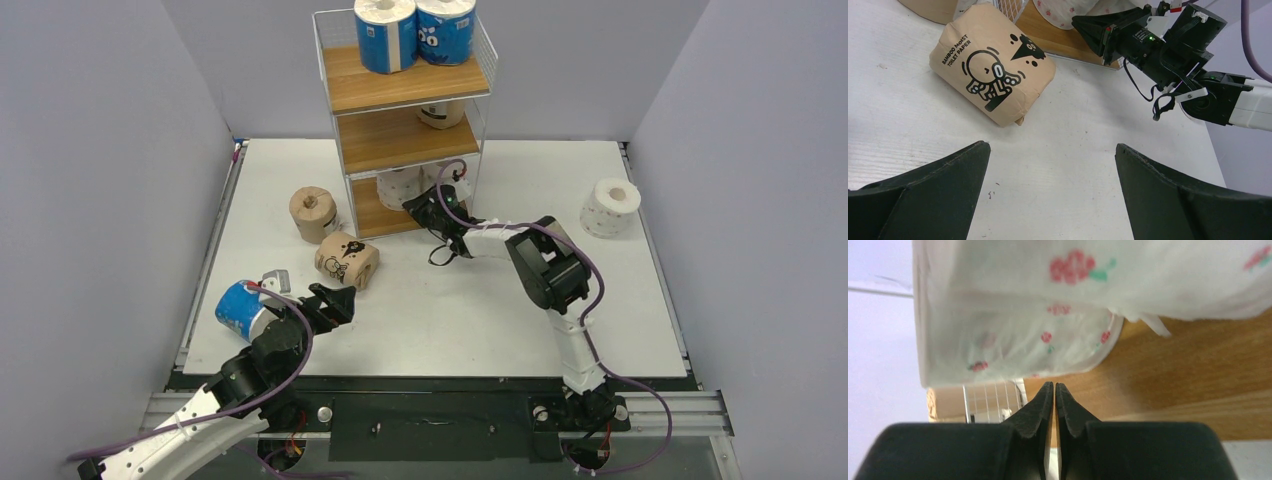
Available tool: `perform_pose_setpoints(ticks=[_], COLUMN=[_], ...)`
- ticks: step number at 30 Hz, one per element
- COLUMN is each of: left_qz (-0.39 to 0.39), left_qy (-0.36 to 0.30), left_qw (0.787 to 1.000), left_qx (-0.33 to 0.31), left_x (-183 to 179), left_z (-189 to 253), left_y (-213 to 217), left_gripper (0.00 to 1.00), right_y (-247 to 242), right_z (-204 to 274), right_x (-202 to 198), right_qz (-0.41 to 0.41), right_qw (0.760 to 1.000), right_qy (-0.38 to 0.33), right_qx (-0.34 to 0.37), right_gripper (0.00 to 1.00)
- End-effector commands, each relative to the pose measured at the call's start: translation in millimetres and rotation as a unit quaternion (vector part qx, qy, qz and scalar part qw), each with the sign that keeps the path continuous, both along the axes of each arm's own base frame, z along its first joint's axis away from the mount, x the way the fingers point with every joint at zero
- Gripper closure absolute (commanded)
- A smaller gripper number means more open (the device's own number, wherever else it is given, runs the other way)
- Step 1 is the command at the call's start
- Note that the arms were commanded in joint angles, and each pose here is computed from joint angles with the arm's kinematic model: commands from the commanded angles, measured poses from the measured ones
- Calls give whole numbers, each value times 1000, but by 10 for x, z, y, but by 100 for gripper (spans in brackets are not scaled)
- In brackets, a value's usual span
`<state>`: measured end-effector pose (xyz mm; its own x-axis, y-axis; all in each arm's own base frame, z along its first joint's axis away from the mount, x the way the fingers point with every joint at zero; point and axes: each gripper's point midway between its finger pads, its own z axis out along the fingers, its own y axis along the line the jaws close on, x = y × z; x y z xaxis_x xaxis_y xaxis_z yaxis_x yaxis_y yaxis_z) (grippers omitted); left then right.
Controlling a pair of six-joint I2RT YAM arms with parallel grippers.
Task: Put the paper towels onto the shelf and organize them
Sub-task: Place the paper towel on the shelf, then adjust the paper towel at the center of the board.
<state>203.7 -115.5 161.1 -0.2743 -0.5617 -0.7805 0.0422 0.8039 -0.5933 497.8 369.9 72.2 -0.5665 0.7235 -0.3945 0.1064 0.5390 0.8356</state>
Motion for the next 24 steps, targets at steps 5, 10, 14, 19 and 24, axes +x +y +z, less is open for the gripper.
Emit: perform_pose_setpoints(ticks=[5, 10, 14, 19, 24], left_qz=[4, 5, 5, 11, 31], left_qy=[-17, -21, -24, -22, -10], left_qw=[1000, 999, 999, 999, 999], left_qx=[-23, -24, -25, -23, -8], left_x=[14, 17, 21, 25, 55], left_z=[182, 219, 258, 285, 271], left_y=[3, 11, 11, 33, 82], left_gripper=[4, 3, 4, 3, 3], right_y=[-34, -110, -123, -314, -531], right_z=[817, 1002, 1068, 915, 946], right_x=[-275, -541, -828, -1233, -1618], right_qz=[63, 100, 148, 177, 193], right_qw=[995, 991, 984, 977, 960], right_qy=[-80, -92, -96, -90, -116], right_qx=[14, 6, -10, -73, -169], right_gripper=[92, 86, 79, 58, 51])
